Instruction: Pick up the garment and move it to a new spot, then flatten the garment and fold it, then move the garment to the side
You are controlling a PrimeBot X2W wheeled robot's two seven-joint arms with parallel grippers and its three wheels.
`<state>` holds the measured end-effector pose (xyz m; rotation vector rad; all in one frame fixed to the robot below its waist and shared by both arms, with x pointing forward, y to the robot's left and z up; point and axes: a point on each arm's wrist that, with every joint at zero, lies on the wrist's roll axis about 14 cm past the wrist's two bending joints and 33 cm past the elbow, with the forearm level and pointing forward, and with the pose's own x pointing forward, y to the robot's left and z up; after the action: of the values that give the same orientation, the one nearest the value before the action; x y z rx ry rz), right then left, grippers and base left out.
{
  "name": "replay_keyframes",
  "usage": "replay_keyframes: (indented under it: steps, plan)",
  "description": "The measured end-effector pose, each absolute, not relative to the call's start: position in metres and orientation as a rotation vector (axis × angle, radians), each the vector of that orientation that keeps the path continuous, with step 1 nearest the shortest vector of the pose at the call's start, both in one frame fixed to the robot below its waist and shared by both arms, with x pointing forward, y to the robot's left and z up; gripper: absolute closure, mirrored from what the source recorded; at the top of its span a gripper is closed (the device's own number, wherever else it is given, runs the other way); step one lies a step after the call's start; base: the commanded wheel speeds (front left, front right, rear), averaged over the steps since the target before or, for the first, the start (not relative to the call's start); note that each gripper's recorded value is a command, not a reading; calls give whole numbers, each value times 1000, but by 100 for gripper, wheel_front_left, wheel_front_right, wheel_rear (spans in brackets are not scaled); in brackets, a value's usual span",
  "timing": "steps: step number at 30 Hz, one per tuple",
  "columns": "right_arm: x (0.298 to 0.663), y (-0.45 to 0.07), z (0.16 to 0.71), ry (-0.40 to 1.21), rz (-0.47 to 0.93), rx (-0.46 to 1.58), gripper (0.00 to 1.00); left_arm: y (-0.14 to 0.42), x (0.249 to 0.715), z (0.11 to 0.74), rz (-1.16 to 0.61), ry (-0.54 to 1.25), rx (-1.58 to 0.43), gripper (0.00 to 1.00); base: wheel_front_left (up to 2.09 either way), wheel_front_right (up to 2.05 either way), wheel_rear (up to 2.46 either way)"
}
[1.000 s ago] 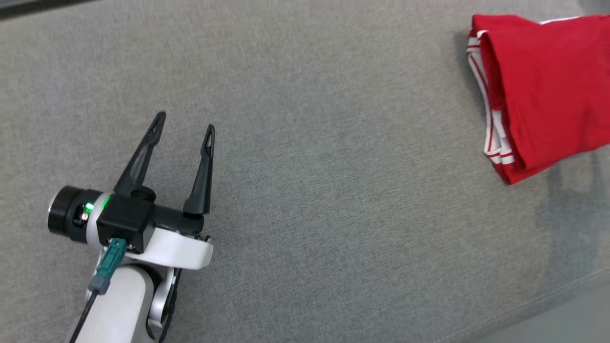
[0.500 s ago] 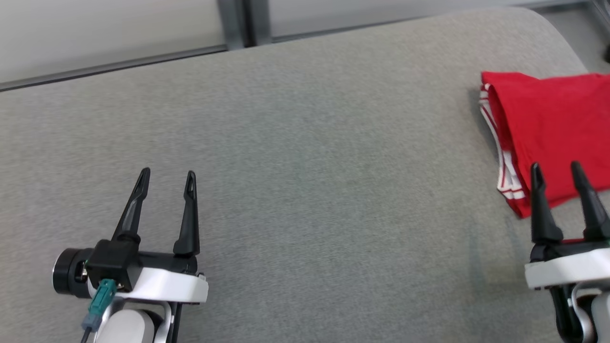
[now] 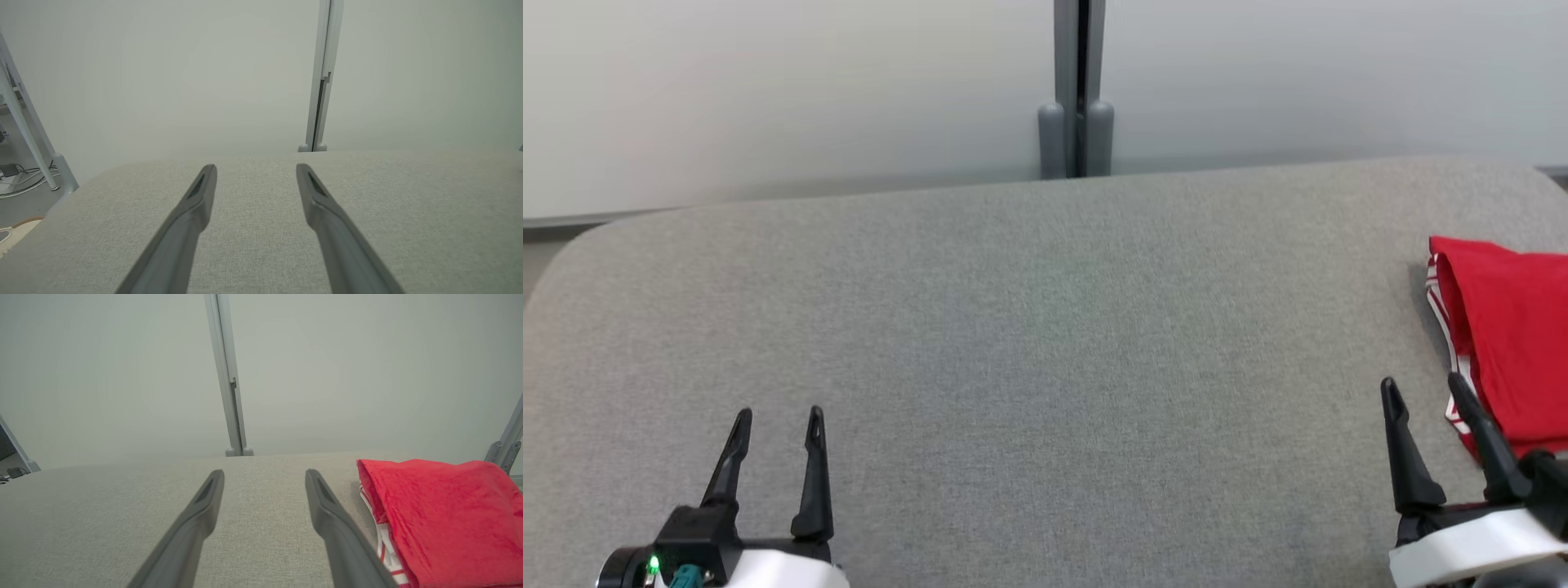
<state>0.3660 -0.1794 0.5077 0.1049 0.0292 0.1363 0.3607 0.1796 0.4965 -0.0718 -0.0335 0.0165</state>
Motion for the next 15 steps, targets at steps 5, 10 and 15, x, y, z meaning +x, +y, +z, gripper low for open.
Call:
replay_keyframes:
  steps: [5, 10, 15]
  plan:
    - [349, -173, 515, 27, 150, 96, 0, 188, 341, 500, 35, -46, -67, 0, 0, 0, 0]
    - [334, -175, 517, 34, 143, 83, 0, 190, 329, 499, 35, -44, -72, 0, 0, 0, 0]
    - [322, -176, 518, 37, 133, 79, 0, 189, 321, 497, 14, -35, -52, 0, 0, 0, 0]
